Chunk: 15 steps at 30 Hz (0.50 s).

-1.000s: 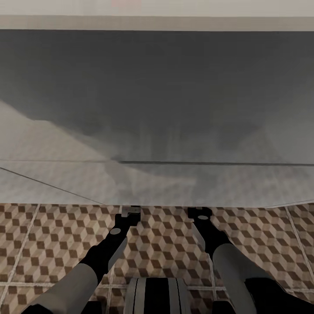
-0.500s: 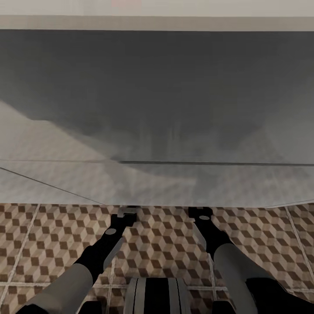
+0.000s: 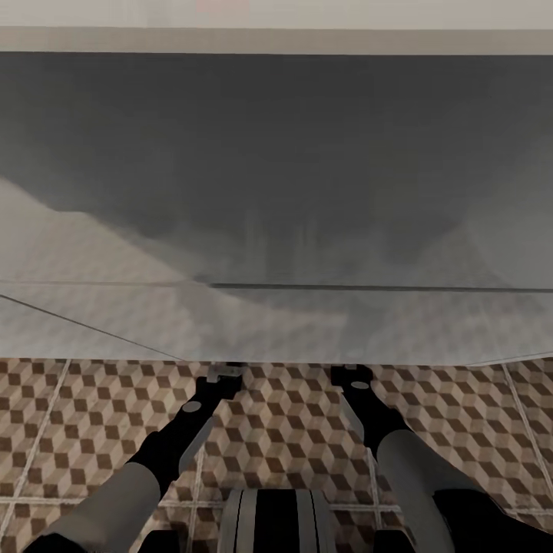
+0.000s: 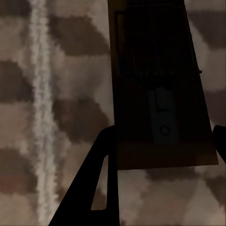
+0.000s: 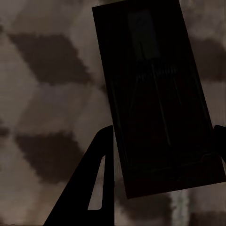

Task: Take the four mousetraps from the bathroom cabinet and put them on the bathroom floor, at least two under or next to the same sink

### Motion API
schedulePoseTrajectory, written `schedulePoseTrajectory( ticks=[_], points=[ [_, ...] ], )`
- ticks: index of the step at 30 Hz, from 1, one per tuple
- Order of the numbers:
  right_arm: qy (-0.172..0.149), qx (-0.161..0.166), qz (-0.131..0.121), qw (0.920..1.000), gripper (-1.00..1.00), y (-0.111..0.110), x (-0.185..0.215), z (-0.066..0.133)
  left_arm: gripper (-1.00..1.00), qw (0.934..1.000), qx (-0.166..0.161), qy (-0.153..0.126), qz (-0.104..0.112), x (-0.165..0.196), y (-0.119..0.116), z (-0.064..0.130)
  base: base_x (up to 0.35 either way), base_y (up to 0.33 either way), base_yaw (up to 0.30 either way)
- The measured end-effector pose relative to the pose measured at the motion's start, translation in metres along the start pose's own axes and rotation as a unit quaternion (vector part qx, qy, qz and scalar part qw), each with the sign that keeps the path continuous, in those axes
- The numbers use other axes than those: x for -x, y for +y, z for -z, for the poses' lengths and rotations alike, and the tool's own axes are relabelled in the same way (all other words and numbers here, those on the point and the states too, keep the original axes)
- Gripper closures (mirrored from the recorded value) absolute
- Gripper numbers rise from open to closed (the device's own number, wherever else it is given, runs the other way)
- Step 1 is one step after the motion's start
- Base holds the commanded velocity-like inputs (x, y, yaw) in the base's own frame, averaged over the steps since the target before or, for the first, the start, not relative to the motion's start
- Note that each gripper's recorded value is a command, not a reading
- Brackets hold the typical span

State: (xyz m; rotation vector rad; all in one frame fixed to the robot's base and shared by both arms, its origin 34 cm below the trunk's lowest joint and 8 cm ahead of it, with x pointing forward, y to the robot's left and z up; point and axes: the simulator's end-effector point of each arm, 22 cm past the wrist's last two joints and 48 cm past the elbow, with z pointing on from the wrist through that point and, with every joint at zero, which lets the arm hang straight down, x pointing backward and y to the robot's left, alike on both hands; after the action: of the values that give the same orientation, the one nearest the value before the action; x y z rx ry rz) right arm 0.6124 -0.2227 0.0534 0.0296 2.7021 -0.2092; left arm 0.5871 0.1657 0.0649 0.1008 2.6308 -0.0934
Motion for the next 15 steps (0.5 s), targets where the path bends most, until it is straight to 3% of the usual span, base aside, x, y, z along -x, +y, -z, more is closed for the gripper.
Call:
schedulePoseTrajectory(
  ticks=[15],
  points=[
    [0.024, 0.008, 0.012, 0.9996, 1.0, -0.011, -0.035, -0.007, 1.0, 0.9998, 0.002, 0.017, -0.002, -0.006, 0.008, -0.008, 0.0, 0.0, 0.0]
  ],
)
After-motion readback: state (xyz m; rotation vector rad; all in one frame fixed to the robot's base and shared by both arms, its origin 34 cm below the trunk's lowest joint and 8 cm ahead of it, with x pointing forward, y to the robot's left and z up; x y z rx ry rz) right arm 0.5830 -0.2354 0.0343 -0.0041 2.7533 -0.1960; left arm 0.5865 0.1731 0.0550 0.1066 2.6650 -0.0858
